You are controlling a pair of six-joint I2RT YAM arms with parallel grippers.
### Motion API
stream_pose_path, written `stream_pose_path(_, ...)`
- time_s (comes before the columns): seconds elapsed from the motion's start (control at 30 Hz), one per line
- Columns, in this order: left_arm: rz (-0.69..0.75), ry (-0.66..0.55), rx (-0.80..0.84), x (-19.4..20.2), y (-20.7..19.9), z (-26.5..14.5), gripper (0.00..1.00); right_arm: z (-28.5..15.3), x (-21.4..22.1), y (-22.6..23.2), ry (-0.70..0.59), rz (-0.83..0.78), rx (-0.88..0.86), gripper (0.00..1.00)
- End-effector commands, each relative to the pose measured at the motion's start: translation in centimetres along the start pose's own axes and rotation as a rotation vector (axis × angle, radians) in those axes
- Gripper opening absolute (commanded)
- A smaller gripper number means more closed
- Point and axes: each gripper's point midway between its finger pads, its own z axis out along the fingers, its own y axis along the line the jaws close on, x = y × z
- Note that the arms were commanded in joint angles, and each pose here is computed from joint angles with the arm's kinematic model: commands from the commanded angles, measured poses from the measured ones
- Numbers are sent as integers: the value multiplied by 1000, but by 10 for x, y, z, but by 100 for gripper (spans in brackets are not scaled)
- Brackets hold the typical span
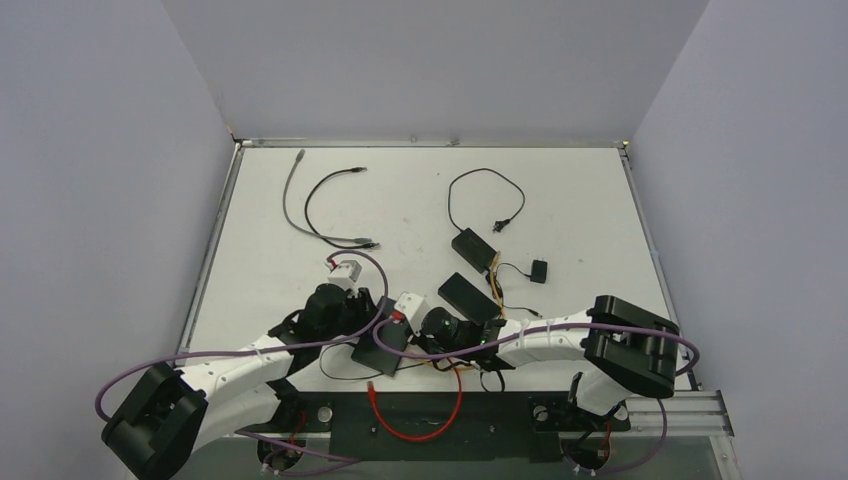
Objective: Insert the plug into the switch port
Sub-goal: Pick up the switch port at the center of the board.
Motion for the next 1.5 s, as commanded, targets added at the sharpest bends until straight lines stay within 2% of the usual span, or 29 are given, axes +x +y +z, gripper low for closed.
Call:
stream_pose_path(0.0,-10,85,208,-1,-57,-13,41,-18,-96,-9,-347,117,24,0)
stream_pose_path(0.13,-23,50,194,-17,-62,-17,53,-25,-81,-12,-328,139,33,0)
stream_pose_path(0.2,-32,43,174,-21,-61,-19,54,-30,-74,-15,-324,153,46,0)
stream_pose_path(0.47,-55,-27,121,-51,-65,-38,59,-49,-56,-24,-335,199,73,0)
stream_pose_path(0.77,-41,-184,121,-94,-73,-75,61,-72,-45,-40,-388,259,137,0)
stream_pose_path(1.17,-56,-143,140,-84,-75,-71,61,-67,-15,-40,-309,366,160,0)
stream_pose_path(1.23,-55,-141,139,-82,-73,-69,61,-69,-9,-42,-319,396,165,0)
stream_pose_path(1.47,-48,-137,137,-81,-72,-66,61,-103,-30,-57,-447,425,209,0)
